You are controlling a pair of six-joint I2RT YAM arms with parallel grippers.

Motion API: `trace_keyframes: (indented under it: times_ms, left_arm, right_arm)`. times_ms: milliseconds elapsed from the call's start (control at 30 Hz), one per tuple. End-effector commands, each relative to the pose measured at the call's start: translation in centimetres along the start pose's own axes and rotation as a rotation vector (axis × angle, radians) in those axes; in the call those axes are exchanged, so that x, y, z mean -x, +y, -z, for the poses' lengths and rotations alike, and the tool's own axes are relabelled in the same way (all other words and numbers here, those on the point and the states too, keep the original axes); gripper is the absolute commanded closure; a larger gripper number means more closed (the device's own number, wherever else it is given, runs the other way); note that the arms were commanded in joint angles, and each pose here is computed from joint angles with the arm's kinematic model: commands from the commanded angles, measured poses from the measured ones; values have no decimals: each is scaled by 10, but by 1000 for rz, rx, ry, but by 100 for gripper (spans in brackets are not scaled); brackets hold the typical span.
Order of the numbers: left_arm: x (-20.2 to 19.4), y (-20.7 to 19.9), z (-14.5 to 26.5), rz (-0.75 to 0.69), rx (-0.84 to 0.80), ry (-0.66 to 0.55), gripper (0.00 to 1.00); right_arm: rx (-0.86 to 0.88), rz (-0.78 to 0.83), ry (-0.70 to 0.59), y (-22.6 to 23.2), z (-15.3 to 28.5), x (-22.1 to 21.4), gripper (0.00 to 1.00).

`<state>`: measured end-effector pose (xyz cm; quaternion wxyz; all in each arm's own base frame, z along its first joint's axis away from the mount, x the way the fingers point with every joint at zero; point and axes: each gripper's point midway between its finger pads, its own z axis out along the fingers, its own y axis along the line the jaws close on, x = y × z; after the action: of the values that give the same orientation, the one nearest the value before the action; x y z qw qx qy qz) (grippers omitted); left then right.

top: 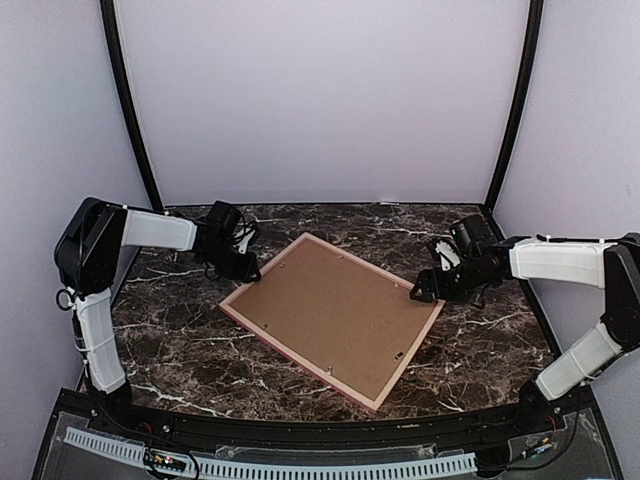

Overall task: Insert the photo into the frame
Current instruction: Rotate the photo frame at the center of the board.

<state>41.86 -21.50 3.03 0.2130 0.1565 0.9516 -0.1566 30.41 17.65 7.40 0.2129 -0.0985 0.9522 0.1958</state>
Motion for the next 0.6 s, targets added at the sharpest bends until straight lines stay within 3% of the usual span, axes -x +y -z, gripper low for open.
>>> trace_keyframes:
  times_ms: [0,233,567]
  left_arm:
    - [-69,9,5,252,30,92,85]
    - [-111,-37,29,295,-28,72,80]
    - [-187,-88,57,283,-52,118,62]
  right_arm:
    - [-41,-95,-7,-12,-1,-10,19]
    - [-13,-159,-2,-14,-9,-27,19]
    - [-75,-157,22,-30,-19,-44,27]
